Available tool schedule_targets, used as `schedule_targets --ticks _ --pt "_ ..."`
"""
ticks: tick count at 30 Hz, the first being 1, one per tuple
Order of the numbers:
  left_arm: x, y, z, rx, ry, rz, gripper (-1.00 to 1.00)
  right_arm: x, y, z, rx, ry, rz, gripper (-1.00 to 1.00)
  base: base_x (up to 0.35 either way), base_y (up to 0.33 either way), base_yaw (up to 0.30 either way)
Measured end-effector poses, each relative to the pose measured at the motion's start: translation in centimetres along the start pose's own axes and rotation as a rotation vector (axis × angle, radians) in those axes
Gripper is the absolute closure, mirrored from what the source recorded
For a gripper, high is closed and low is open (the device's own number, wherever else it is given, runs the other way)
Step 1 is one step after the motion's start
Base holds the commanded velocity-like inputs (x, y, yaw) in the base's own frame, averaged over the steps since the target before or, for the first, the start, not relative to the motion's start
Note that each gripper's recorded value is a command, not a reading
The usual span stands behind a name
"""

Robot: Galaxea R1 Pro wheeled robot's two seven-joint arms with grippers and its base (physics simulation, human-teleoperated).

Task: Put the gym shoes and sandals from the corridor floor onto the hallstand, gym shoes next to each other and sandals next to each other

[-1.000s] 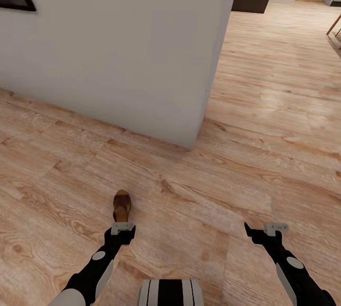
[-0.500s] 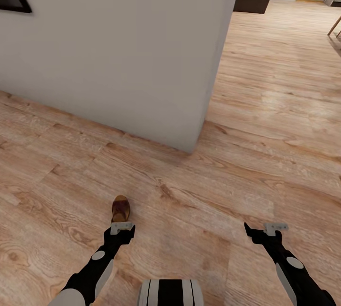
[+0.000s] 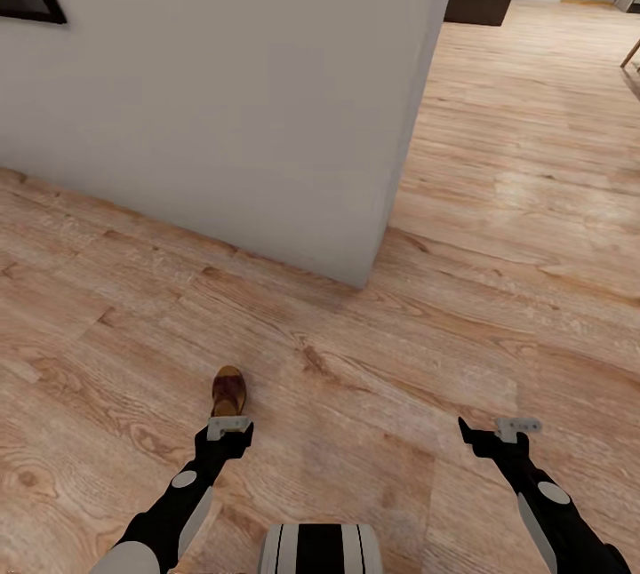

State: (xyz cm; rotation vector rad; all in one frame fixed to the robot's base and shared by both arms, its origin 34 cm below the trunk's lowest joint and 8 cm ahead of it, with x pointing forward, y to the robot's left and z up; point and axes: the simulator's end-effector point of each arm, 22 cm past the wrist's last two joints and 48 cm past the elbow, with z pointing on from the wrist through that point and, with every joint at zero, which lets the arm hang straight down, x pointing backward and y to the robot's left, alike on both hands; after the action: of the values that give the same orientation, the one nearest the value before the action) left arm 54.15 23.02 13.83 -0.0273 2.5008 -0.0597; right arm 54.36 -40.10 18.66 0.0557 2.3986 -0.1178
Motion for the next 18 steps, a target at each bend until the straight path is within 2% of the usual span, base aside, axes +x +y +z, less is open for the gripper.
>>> schedule_targets --ticks 8,18 --pt "0.00 -0.04 0.00 0.001 0.000 0.001 -1.00 0.02 0.00 0.00 0.000 0.001 0.000 -1.00 0.000 0.000 0.185" --pt "-0.04 0.18 0.00 -0.003 -0.002 -0.003 -1.00 -0.04 -0.05 0.00 0.001 -0.001 0.001 -1.00 0.000 0.000 0.028"
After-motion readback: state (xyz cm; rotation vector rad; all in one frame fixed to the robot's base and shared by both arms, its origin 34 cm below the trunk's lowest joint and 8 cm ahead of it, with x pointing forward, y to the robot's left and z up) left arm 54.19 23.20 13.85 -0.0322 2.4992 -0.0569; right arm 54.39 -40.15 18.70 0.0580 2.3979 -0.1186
